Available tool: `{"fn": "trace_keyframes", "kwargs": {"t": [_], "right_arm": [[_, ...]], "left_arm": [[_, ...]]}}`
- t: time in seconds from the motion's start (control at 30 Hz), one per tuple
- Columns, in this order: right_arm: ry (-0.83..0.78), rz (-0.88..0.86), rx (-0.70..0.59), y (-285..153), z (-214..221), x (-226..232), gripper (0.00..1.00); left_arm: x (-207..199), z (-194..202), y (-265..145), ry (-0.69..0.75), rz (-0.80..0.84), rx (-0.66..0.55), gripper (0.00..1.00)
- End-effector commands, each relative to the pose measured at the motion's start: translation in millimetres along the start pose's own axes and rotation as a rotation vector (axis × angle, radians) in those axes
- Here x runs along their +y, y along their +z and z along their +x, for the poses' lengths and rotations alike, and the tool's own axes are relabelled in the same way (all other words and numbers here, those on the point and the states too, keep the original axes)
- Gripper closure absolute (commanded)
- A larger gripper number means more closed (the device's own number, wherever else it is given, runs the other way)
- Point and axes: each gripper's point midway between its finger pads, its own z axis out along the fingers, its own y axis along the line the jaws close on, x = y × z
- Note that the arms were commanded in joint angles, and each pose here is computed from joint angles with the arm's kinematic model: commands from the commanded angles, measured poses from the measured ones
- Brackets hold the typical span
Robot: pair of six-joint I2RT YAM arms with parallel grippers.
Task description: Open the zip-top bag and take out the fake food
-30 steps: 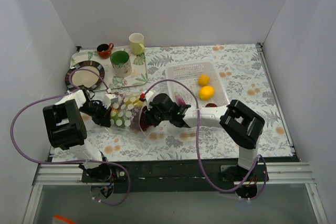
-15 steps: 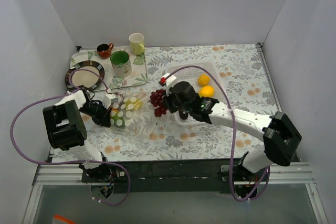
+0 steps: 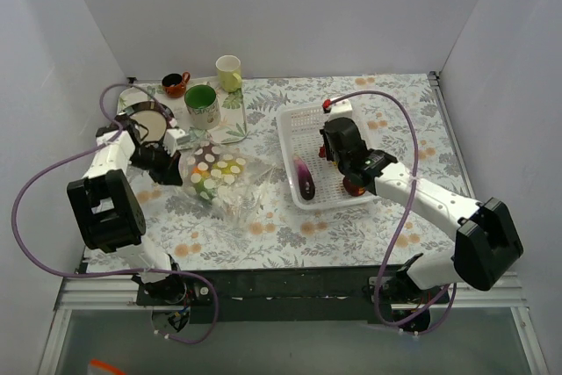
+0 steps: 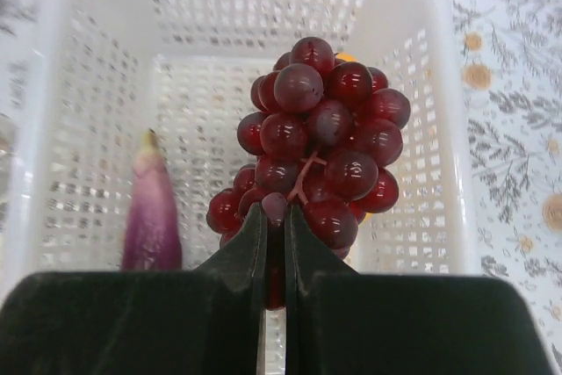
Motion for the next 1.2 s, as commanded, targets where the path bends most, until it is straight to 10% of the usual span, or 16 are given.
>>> {"fn": "trace_keyframes", "kwargs": {"t": [0.0, 0.1, 0.23, 0.67, 0.83, 1.17], "right_arm": [[-0.004, 0.111, 0.097, 9, 32, -13, 0.74], [0.01, 0.113, 0.1, 9, 30, -12, 0.32], [0.027, 0.112, 0.046, 4, 6, -13, 0.18], [-0.128, -0.228, -0.23, -56, -66, 91, 0.22], [-0.269, -0.699, -0.243, -87, -32, 173, 0.26], [-0.43, -1.025, -0.07, -67, 49, 242, 0.26]], "left_arm": [[-43, -73, -48, 0.096, 0.079, -0.202, 1.0], [-55, -80, -50, 0.11, 0.101, -0.214, 1.0], [-64, -61, -37, 0.101, 0.119, -0.167, 1.0], [-3, 21, 23, 0.047, -0.064, 0.073, 1.0], [10, 48, 36, 0.036, -0.112, 0.153, 1.0], [26, 59, 38, 0.052, -0.172, 0.205, 1.0]]}}
